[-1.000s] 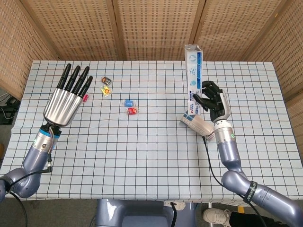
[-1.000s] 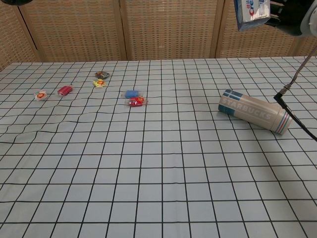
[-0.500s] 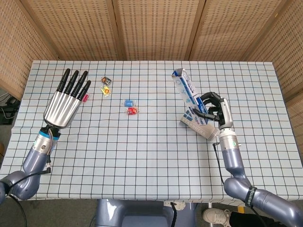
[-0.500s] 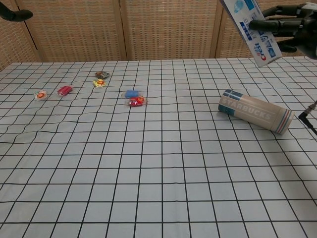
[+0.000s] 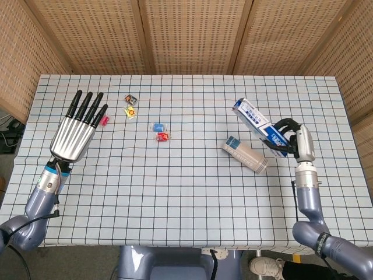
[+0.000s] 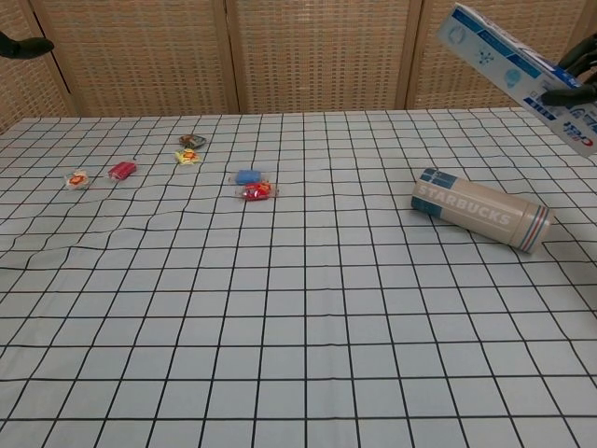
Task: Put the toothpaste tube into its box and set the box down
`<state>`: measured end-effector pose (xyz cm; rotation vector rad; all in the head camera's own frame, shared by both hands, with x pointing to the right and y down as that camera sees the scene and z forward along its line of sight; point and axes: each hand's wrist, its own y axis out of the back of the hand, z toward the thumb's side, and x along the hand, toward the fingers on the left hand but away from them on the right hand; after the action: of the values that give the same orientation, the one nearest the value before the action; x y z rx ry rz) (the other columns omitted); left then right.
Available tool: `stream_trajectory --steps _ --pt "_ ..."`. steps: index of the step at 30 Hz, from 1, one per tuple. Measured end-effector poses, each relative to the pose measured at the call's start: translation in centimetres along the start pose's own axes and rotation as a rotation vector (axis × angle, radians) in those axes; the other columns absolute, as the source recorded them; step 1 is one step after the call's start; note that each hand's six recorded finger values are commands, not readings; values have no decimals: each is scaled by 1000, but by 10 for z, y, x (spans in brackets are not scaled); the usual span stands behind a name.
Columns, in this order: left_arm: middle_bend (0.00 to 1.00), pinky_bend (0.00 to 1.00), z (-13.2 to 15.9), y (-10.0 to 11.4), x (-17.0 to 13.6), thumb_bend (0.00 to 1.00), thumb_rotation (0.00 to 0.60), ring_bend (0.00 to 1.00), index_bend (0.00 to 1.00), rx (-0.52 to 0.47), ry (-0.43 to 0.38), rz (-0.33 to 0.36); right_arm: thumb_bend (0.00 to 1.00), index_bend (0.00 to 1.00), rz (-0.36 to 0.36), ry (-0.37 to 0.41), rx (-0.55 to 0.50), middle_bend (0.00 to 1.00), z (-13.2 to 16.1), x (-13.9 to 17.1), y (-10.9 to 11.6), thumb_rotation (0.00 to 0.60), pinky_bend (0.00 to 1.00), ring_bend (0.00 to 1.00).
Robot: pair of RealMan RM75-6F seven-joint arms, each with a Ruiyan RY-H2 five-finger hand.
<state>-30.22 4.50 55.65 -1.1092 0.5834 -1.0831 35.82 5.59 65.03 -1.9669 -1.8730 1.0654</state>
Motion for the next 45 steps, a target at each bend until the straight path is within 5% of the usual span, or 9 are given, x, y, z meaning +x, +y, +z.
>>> stream_trajectory --steps 22,35,40,45 --pt "0 31 2 -4 -43 307 600 33 164 -35 7 16 262 768 -25 -145 372 567 -71 41 38 600 630 572" --pt "0 31 -2 3 -65 307 600 33 164 -49 17 23 228 464 48 -205 522 225 -85 60 32 600 36 165" --pt "0 31 -3 3 -68 307 600 33 164 -61 24 21 222 355 82 -206 548 87 -86 69 24 600 0 19" --pt "0 31 -3 0 -73 307 600 33 164 -86 31 11 199 162 106 -202 569 0 -85 71 19 600 0 0"
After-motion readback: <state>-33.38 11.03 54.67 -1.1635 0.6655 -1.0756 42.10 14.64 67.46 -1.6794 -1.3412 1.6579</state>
